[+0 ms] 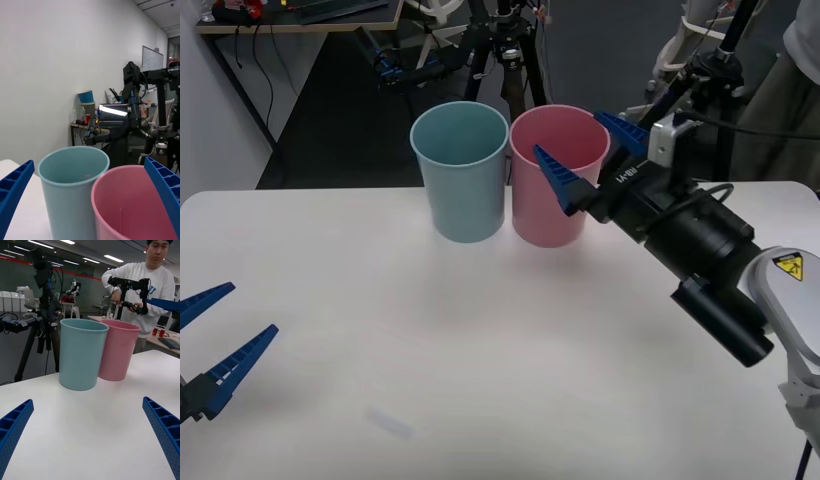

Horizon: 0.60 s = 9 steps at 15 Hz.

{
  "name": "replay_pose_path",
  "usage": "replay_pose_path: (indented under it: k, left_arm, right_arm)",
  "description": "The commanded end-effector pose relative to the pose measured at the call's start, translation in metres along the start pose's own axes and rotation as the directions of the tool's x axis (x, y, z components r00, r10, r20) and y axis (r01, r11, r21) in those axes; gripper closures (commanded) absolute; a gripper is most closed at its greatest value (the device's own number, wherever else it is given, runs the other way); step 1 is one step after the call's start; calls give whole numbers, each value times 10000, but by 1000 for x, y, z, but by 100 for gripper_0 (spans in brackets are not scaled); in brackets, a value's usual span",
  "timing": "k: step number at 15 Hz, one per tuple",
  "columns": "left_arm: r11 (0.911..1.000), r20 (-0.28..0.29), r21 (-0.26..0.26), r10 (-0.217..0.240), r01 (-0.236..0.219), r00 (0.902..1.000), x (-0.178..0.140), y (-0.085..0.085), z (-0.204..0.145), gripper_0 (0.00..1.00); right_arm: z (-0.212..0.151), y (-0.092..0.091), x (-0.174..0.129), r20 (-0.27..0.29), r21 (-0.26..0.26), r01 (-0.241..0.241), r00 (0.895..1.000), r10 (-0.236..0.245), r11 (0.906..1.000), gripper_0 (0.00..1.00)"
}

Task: Grasp the object on the table and drop it into the matching bin: aluminum can to the light blue bin, PET bottle to the pink bin.

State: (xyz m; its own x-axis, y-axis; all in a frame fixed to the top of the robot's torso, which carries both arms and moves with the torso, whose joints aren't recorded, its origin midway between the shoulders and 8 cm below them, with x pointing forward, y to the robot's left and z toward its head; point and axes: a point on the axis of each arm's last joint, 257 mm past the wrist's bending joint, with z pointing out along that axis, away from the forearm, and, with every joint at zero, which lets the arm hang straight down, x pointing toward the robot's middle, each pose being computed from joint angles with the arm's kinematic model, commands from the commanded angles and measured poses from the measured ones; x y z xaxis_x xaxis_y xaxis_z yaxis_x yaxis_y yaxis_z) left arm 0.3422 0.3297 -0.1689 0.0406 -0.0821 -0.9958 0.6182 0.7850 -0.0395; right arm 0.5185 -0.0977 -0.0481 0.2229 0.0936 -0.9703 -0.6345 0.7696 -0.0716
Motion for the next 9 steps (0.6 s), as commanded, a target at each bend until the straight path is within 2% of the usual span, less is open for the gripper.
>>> replay_pose_path:
  k: [1,5,7,9]
  left_arm:
    - [10000,0,0,1,-1,10000,0,0,0,0]
    - [10000,0,0,1,-1,10000,0,0,0,0]
    - [10000,0,0,1,-1,10000,0,0,0,0]
    - [10000,0,0,1,-1,10000,0,0,0,0]
  right_arm:
    - [-53,-26,23,-755,60,321,9966,-315,9995,0]
    - [-126,-62,40,-1626,270,838,9836,-783,9961,0]
    - [-157,-73,46,-2001,353,1027,9753,-936,9941,0]
    - [-189,-82,49,-2302,485,1027,9691,-889,9935,0]
